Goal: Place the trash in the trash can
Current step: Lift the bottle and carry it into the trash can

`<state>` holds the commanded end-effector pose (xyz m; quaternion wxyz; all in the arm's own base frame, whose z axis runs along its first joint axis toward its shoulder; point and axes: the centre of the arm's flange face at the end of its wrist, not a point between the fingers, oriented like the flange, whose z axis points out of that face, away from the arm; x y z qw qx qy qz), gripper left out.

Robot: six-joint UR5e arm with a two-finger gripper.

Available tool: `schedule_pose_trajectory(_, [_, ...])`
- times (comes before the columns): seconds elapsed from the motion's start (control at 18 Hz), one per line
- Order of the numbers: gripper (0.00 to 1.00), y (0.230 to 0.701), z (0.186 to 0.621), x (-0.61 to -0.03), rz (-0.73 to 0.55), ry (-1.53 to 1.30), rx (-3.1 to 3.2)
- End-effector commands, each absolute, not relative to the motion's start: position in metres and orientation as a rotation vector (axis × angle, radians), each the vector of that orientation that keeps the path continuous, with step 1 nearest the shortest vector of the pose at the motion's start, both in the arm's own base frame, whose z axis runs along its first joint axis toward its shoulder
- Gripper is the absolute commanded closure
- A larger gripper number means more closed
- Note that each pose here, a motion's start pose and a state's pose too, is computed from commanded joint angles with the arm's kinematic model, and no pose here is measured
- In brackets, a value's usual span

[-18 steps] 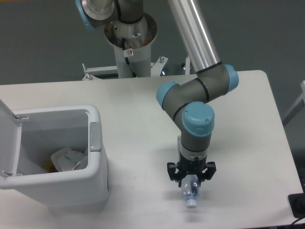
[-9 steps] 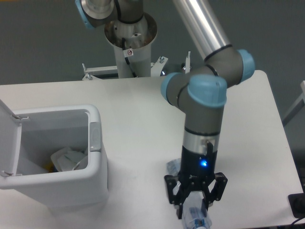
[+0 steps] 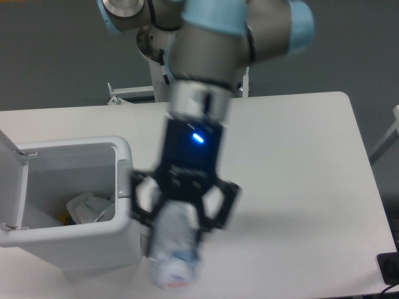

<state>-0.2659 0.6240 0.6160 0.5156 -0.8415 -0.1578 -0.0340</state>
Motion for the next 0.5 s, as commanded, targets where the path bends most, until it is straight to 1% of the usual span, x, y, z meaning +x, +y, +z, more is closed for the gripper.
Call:
schedule_pose_trajectory(0.11, [0.37,0.631,0.608,-0.237,-0.115,-0.340,-2.045])
schedule_pose_trajectory(0.17, [0.37,0.637,0.595,-0.215,-0.148,-0.317,-2.073])
schedule_pose_trajectory(0.28, [0.37,0.638,0.576,-0.193,-0.182,-0.302,-2.110])
schedule_pose_trajectory(0.39, [0.37,0.635,0.553,-0.183,-0.196,-0.286,-2.154])
schedule_pose_trajectory(0.5, [0.37,0.635,0.540,-0.182,-0.207,-0.293,-2.175])
